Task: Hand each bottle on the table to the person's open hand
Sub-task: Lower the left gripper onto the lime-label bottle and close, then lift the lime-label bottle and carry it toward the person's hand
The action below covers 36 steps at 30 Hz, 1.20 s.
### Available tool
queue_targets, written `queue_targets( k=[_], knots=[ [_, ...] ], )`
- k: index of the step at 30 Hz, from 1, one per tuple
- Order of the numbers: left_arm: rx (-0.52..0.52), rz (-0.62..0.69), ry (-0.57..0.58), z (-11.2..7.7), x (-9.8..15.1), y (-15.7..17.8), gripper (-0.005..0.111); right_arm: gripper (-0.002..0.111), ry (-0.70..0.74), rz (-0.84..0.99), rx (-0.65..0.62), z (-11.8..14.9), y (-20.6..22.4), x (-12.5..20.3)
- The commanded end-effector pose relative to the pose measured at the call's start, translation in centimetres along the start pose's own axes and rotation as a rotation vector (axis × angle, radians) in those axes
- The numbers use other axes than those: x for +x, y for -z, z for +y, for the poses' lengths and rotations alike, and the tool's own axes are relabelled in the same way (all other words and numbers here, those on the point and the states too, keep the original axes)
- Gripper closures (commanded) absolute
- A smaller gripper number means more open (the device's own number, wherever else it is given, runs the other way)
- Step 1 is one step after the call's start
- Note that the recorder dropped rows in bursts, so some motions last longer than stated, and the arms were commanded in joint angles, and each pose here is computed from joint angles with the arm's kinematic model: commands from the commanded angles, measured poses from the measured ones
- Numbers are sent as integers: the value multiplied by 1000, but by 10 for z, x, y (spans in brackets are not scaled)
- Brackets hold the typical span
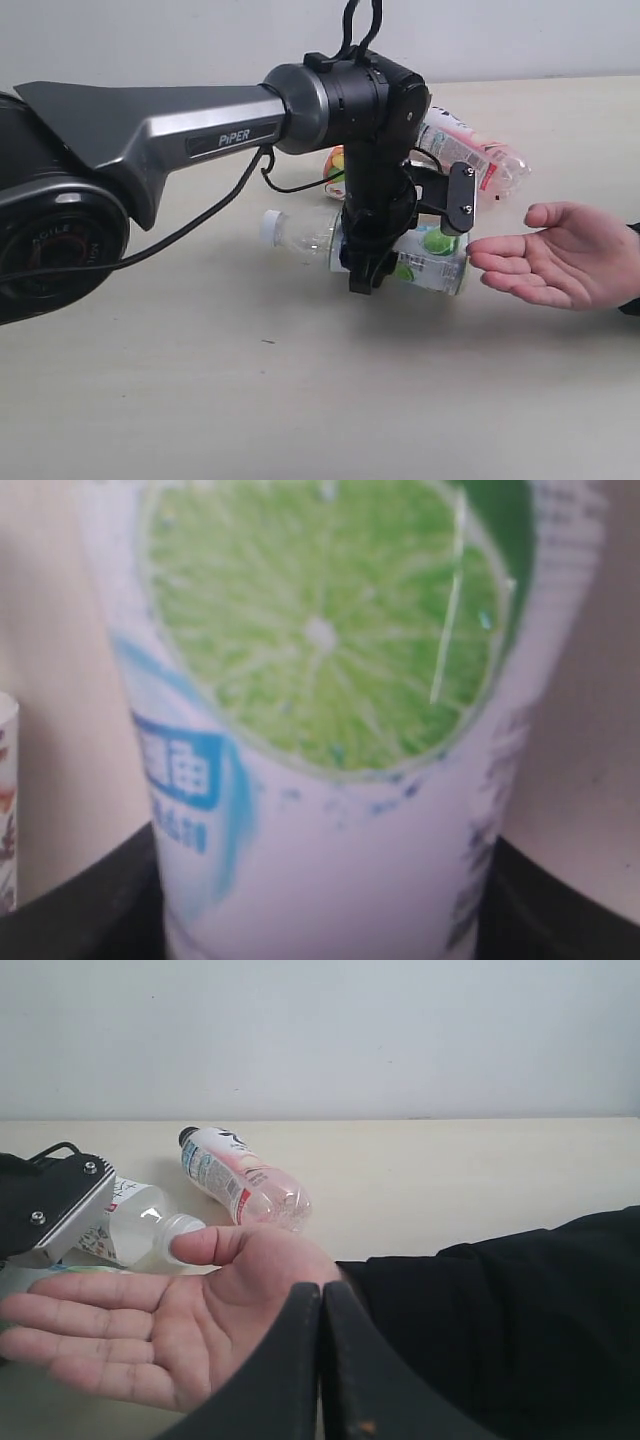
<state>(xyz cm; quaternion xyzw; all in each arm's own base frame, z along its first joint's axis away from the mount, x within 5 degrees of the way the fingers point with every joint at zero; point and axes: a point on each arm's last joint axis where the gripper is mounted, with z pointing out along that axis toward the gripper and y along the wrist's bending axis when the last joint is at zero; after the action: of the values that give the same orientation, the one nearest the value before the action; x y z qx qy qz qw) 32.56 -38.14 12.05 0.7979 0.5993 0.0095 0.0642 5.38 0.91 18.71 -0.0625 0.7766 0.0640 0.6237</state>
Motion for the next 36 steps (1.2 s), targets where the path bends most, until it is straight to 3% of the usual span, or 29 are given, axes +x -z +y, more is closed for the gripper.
queue_targets(
  k=[1, 12, 21, 28, 36],
  knots=[
    [-26, 58, 53, 0, 6, 20, 107, 108, 1, -2, 2, 0, 0, 1],
    [-103, 32, 208, 0, 10, 79, 107, 108, 1, -2, 2, 0, 0, 1],
    [-177, -44, 427, -2, 12, 125, 107, 108, 1, -2, 2, 0, 0, 1],
    [-203, -132, 727, -10, 8, 157, 107, 108, 1, -2, 2, 0, 0, 1],
    [-160, -230, 1093, -34, -20, 175, 107, 108, 1, -2, 2, 0, 0, 1]
  ],
)
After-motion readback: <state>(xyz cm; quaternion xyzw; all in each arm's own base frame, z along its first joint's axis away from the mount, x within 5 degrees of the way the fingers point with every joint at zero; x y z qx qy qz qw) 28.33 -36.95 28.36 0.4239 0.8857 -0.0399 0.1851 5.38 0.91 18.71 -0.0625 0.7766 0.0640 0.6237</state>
